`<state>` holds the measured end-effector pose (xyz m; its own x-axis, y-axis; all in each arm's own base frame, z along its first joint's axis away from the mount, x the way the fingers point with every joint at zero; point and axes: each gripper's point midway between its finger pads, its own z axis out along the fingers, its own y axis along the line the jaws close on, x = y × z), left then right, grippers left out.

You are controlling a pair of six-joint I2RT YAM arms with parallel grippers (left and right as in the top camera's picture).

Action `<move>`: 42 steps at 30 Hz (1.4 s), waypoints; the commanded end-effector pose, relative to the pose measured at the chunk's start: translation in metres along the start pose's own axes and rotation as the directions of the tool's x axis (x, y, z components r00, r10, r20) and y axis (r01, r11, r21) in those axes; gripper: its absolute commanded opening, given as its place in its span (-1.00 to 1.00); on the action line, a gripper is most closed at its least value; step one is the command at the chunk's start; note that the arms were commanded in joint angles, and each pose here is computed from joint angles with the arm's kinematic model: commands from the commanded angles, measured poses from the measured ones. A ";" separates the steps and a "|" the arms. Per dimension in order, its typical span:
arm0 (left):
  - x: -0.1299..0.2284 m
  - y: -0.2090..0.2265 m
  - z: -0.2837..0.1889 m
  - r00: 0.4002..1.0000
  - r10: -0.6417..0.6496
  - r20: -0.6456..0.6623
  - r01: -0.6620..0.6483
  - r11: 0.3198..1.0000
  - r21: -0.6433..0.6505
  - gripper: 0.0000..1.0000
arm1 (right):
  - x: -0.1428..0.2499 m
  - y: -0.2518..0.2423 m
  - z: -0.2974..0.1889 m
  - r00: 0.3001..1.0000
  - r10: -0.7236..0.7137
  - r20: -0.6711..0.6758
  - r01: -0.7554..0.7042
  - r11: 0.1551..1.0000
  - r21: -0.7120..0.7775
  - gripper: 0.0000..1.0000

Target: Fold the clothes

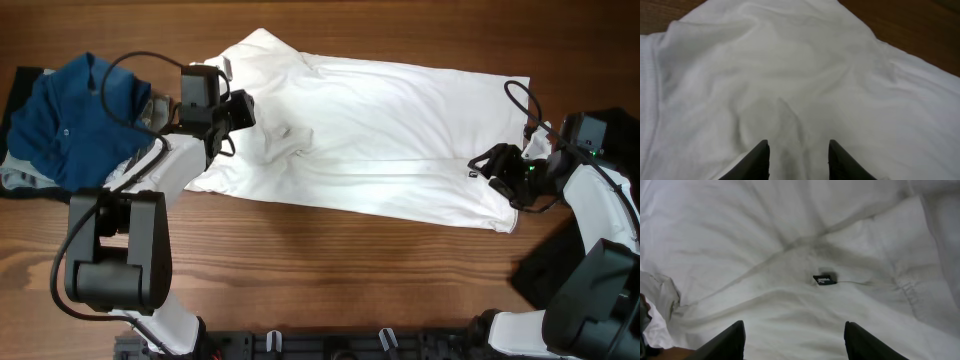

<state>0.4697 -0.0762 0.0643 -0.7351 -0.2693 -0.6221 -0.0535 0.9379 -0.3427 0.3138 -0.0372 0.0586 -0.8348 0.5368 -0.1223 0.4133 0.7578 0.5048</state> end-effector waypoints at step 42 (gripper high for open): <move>-0.036 0.004 0.006 0.995 0.018 0.101 -0.018 1.000 -0.006 -0.35 | -0.016 0.004 -0.007 0.997 -0.026 0.066 0.025 1.000 0.015 0.35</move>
<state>0.4978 -0.0751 0.0654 -0.6824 -0.2488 -0.6873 -0.0115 0.9438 -0.3303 0.3164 -0.0389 0.0589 -0.8327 0.5367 -0.1362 0.4088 0.7617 0.5027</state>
